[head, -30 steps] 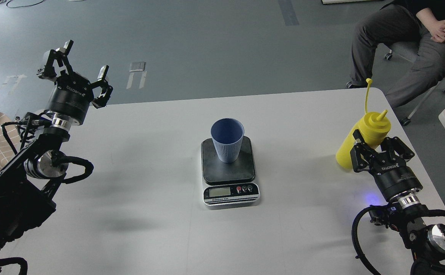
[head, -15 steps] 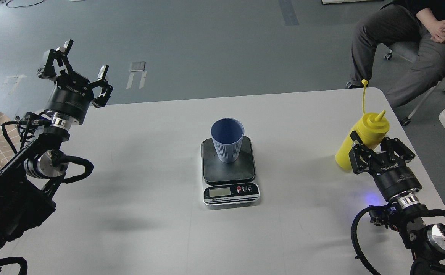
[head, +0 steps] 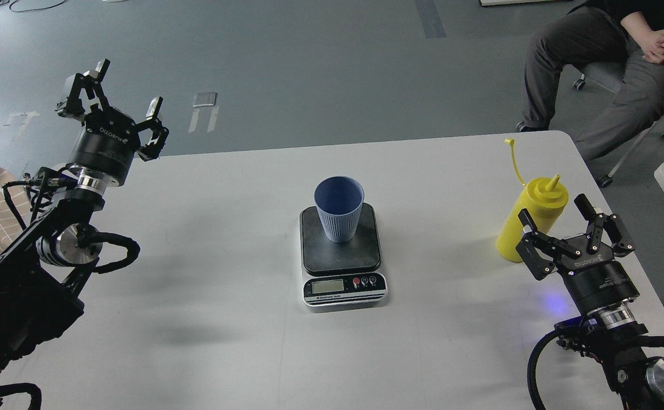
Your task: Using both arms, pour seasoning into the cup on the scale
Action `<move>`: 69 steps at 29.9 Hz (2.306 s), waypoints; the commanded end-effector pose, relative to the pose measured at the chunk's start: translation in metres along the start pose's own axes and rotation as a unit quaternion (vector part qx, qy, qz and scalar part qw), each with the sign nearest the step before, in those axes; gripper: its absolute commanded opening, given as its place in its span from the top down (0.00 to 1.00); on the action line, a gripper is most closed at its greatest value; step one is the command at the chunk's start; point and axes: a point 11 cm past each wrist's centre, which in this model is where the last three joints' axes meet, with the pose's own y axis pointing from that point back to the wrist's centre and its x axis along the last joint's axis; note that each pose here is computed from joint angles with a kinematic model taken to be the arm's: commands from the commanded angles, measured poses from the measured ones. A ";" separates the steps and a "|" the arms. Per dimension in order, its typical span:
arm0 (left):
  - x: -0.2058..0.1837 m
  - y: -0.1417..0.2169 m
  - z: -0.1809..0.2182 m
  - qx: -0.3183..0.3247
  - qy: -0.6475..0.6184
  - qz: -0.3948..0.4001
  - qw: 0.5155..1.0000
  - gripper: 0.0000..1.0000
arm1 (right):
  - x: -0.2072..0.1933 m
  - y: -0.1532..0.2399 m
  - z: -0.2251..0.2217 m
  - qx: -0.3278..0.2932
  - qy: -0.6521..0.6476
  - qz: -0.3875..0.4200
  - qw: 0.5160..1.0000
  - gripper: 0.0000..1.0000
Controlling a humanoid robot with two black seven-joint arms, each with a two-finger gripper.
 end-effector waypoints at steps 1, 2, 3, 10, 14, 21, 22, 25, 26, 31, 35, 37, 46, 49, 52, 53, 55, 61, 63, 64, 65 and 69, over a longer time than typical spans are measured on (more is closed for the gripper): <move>0.000 0.000 -0.001 0.000 0.001 0.000 1.000 0.02 | -0.007 0.006 0.010 -0.013 0.002 -0.007 1.000 0.00; 0.000 0.000 -0.001 0.000 0.001 0.000 1.000 0.02 | -0.008 0.007 0.011 -0.014 0.002 -0.008 1.000 0.00; 0.000 0.000 -0.001 0.001 0.001 0.000 1.000 0.02 | -0.011 0.007 0.013 -0.017 0.004 -0.012 1.000 0.00; -0.001 -0.001 0.000 -0.001 0.000 -0.001 1.000 0.02 | -0.055 0.003 0.027 -0.041 0.025 -0.072 0.996 0.00; -0.001 -0.001 0.000 0.000 0.001 -0.001 1.000 0.02 | -0.079 -0.005 0.038 -0.060 0.037 -0.109 0.992 0.00; -0.004 -0.006 0.004 -0.003 -0.004 -0.008 1.000 0.02 | -0.104 -0.014 0.014 -0.094 0.112 -0.114 0.983 0.00; -0.005 -0.006 0.004 -0.003 -0.004 -0.009 1.000 0.02 | -0.108 -0.017 0.009 -0.100 0.125 -0.115 0.980 0.00; -0.007 -0.008 0.005 -0.004 -0.004 -0.014 1.000 0.02 | -0.141 -0.035 -0.015 -0.133 0.204 -0.124 0.962 0.00; -0.008 -0.009 0.006 -0.005 -0.003 -0.017 1.000 0.02 | -0.149 -0.039 -0.019 -0.139 0.220 -0.127 0.957 0.00; -0.024 -0.025 0.020 -0.019 -0.004 -0.054 0.998 0.02 | -0.209 -0.073 -0.065 -0.150 0.337 -0.133 0.920 0.00; -0.041 -0.044 0.035 -0.026 -0.037 -0.085 0.995 0.02 | -0.240 -0.110 -0.083 -0.145 0.371 -0.141 0.906 0.00; -0.052 -0.053 0.042 -0.028 -0.055 -0.104 0.993 0.02 | -0.247 -0.136 -0.082 -0.152 0.378 -0.139 0.902 0.00; -0.101 -0.087 0.058 -0.057 -0.053 -0.155 0.985 0.02 | -0.215 -0.235 -0.024 -0.193 0.408 -0.097 0.887 0.00; -0.111 -0.092 0.056 -0.060 -0.045 -0.163 0.984 0.02 | -0.204 -0.256 0.003 -0.211 0.412 -0.087 0.882 0.00; -0.110 -0.093 0.053 -0.059 -0.043 -0.159 0.985 0.02 | -0.198 -0.264 0.017 -0.212 0.404 -0.087 0.886 0.00; -0.111 -0.093 0.051 -0.058 -0.041 -0.158 0.985 0.02 | -0.197 -0.265 0.019 -0.208 0.400 -0.089 0.888 0.00; -0.111 -0.094 0.044 -0.055 -0.033 -0.154 0.986 0.02 | -0.192 -0.269 0.025 -0.196 0.386 -0.093 0.897 0.00; -0.110 -0.095 0.023 -0.043 -0.015 -0.137 0.989 0.02 | -0.173 -0.270 0.016 -0.160 0.390 -0.075 0.903 0.00; -0.113 -0.095 0.015 -0.039 -0.006 -0.136 0.990 0.02 | -0.164 -0.265 0.012 -0.149 0.396 -0.069 0.904 0.00; -0.114 -0.095 0.013 -0.039 -0.004 -0.136 0.990 0.02 | -0.162 -0.264 0.011 -0.149 0.396 -0.068 0.903 0.00; -0.115 -0.095 0.012 -0.039 -0.002 -0.136 0.990 0.02 | -0.161 -0.264 0.011 -0.149 0.397 -0.067 0.903 0.00; -0.118 -0.096 0.010 -0.040 0.006 -0.136 0.990 0.02 | -0.161 -0.264 0.011 -0.150 0.402 -0.066 0.901 0.00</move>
